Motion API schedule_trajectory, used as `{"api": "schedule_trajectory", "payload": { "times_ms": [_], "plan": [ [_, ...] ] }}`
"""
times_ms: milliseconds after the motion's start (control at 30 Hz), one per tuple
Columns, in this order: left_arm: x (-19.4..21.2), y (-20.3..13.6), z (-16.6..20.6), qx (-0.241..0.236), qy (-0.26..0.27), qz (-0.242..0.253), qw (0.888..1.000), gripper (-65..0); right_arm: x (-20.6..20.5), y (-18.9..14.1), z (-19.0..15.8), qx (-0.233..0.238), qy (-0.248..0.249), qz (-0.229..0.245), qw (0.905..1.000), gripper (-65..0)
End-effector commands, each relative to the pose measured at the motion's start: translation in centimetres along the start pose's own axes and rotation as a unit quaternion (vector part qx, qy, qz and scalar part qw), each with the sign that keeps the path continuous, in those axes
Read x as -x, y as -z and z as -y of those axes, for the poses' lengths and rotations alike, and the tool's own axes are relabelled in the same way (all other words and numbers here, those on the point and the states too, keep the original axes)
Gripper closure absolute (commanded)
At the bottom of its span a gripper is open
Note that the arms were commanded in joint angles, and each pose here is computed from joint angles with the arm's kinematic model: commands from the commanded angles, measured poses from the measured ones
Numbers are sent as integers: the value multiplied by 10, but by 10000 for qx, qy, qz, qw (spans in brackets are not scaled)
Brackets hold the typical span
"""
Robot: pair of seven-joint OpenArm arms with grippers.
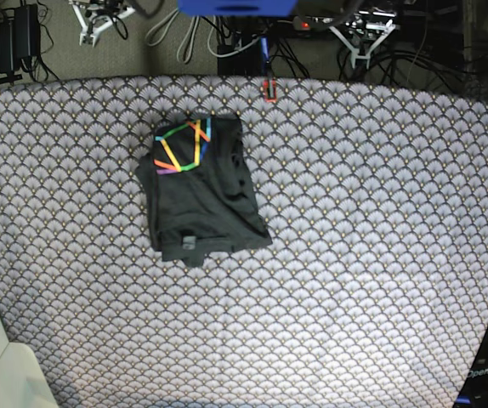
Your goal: Fold the T-shirt properly
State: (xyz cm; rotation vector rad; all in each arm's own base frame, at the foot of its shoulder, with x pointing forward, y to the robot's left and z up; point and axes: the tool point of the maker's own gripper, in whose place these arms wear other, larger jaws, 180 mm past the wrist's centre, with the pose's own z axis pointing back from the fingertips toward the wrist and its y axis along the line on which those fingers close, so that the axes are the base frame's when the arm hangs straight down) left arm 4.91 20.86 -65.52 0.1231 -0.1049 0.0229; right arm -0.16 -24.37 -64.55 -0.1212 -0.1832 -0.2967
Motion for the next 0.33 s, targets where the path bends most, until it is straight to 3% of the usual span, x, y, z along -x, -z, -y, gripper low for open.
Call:
{"api": "schedule_trajectory", "payload": {
  "times_ms": [0,100,300],
  "plan": [
    [-6,0,-9,-92,-159,52,9998,-3,-4,-1,13,194,-11,68,9998,0],
    [-15,-1,-18,-166,-530,358,9978,-3,-6,-2,29,642,-21,90,9979,0],
    [-16,1,-22,-230,-618,450,9968,-3,-12,-5,46,1191,-40,181,9927,0]
  ]
}}
